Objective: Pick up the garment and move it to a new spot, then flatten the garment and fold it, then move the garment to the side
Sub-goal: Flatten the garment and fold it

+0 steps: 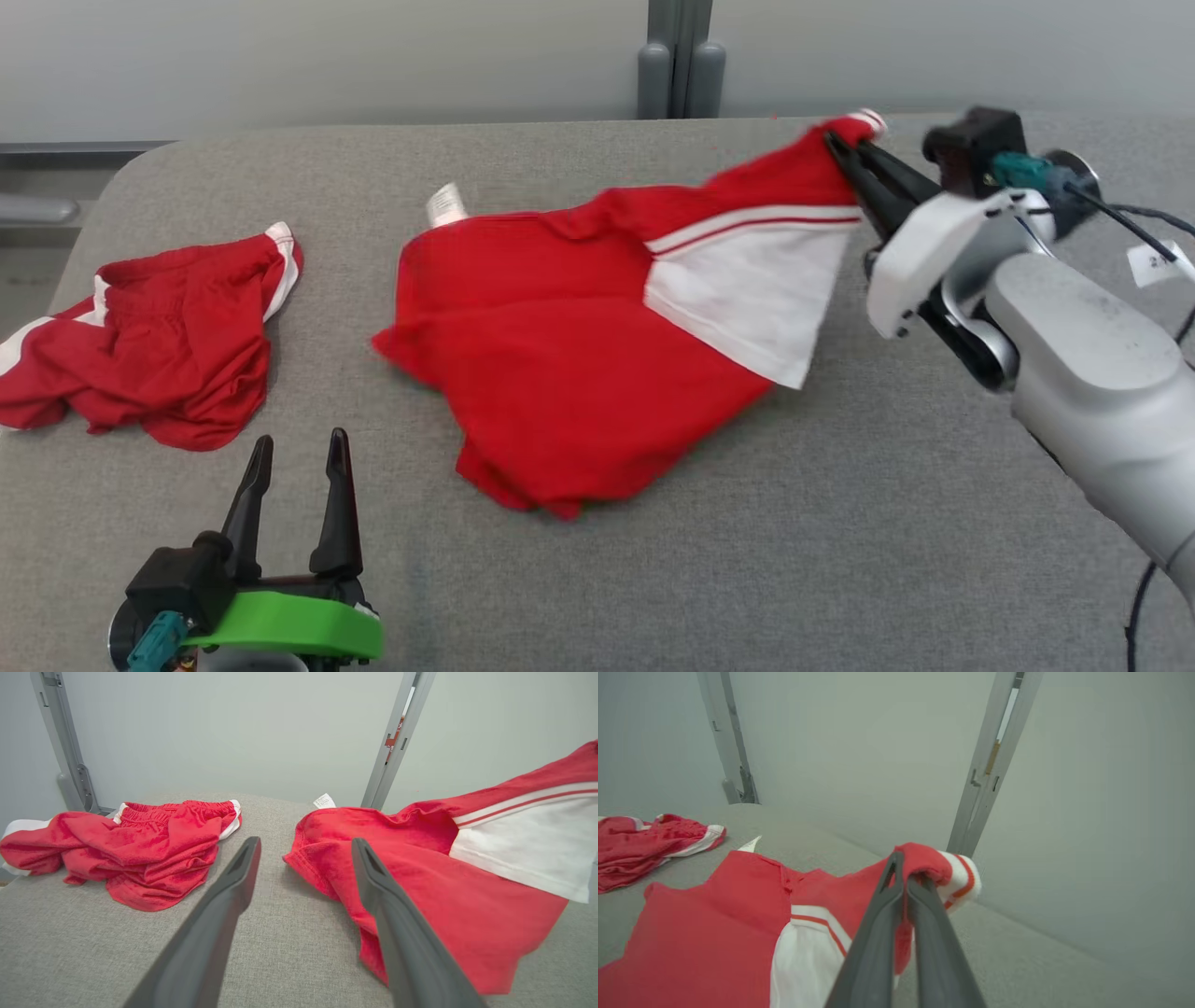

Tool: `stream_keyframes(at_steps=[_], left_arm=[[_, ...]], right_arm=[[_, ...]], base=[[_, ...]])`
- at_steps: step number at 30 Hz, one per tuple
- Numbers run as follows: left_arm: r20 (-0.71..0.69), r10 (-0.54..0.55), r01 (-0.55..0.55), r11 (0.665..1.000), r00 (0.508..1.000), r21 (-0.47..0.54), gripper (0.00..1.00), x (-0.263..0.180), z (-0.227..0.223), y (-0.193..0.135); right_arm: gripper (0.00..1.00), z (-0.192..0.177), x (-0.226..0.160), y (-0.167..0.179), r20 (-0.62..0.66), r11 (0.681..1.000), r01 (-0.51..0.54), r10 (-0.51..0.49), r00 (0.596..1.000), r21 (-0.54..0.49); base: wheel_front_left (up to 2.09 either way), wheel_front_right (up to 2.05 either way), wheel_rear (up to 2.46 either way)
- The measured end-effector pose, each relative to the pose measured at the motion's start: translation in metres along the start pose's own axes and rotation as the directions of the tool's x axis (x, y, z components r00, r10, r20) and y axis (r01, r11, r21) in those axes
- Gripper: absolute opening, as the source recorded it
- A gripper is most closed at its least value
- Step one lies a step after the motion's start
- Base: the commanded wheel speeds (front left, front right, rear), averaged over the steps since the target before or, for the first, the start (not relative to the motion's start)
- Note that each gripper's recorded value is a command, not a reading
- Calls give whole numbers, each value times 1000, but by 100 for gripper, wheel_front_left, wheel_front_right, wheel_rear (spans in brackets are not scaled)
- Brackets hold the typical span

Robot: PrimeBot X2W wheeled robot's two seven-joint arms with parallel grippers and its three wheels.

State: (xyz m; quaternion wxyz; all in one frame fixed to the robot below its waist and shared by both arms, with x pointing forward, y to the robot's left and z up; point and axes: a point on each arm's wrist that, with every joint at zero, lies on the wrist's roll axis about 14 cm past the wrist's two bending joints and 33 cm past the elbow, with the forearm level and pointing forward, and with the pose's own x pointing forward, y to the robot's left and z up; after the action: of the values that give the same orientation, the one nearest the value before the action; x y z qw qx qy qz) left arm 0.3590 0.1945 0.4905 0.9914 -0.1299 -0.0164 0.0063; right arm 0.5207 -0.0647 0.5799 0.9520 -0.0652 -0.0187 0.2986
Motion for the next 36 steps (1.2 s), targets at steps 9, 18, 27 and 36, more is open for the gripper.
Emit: stream_keyframes(at_steps=[9,18,27,36], left_arm=[[-18,-56,56,998,998,1,100,12,-7,-15],[-10,-80,80,997,997,0,100,12,-5,-22],[-11,-89,89,996,996,-1,100,10,-5,-25],[-14,-57,57,998,998,12,100,7,-5,-13]], right_arm=[[100,-97,-76,-93,-277,943,332,-320,906,-5],[100,-166,-111,-48,-524,889,425,-285,802,168],[100,-188,-108,16,-554,858,397,-168,816,325],[100,-183,-89,19,-492,818,425,-207,846,387]], base=[[0,0,0],[0,0,0],[0,0,0],[0,0,0]])
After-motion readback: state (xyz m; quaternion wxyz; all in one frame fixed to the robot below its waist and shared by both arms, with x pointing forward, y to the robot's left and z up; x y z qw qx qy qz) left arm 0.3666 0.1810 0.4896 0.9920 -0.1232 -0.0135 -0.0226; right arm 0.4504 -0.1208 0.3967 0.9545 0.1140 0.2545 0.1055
